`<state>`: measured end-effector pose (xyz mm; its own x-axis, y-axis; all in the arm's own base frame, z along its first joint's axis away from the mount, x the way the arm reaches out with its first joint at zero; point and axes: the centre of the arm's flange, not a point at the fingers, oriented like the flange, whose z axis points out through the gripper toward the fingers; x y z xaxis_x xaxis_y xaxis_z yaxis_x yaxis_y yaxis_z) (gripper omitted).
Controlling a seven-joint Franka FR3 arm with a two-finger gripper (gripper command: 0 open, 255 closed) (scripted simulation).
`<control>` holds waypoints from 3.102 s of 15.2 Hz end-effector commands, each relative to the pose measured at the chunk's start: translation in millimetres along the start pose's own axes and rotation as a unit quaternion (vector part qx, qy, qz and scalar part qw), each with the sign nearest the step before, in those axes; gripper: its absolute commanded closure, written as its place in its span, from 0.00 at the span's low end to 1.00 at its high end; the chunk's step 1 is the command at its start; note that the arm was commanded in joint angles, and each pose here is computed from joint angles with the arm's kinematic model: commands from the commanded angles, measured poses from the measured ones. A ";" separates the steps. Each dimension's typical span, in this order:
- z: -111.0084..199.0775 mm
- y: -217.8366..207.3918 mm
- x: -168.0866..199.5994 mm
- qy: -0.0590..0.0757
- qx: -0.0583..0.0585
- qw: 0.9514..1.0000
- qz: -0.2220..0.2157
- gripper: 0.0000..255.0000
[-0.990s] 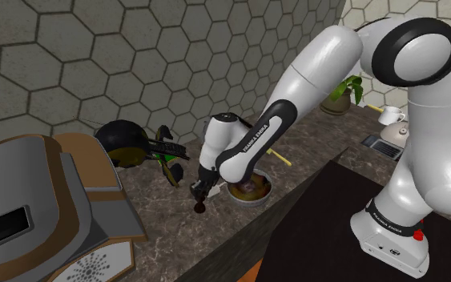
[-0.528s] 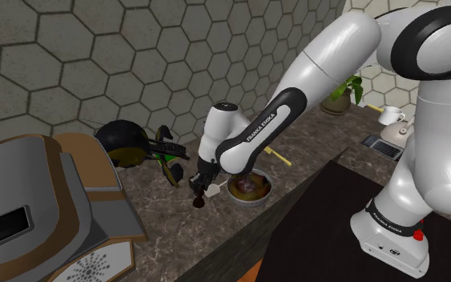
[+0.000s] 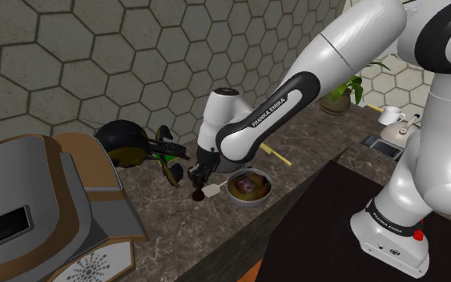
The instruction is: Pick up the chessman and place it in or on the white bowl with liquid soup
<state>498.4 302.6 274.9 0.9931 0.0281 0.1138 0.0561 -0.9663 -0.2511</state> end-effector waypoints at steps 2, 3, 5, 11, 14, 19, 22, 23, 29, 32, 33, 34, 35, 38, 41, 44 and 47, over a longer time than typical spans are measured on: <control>-14.7 -4.0 1.2 0.000 0.000 1.000 0.000 1.00; -19.8 -5.3 1.8 0.000 0.000 1.000 0.000 1.00; -25.8 -6.9 2.5 0.000 0.000 1.000 0.000 1.00; -58.4 56.7 -31.6 0.000 0.000 1.000 0.000 1.00; -74.6 88.5 -48.7 0.000 0.000 1.000 0.000 1.00; -101.8 141.5 -77.1 0.000 0.000 1.000 0.000 1.00; -118.2 173.7 -94.4 0.000 0.000 1.000 0.000 1.00; -113.1 175.0 -95.0 0.000 0.000 1.000 0.000 1.00; -82.7 182.9 -98.6 0.000 0.000 1.000 0.000 1.00; -67.4 186.9 -100.4 0.000 0.000 1.000 0.000 1.00; -62.3 188.3 -101.0 0.000 0.000 1.000 0.000 1.00; -57.3 189.6 -101.6 0.000 0.000 1.000 0.000 1.00; -52.2 190.9 -102.2 0.000 0.000 1.000 0.000 1.00; -37.0 194.9 -104.0 0.000 0.000 1.000 0.000 1.00; -19.7 199.4 -106.0 0.000 0.000 1.000 0.000 1.00; -19.7 199.4 -106.0 0.000 0.000 1.000 0.000 1.00; -19.7 199.4 -106.0 0.000 0.000 1.000 0.000 1.00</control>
<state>402.6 102.0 232.2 0.9930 0.0279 0.1146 0.0561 -0.9663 -0.2511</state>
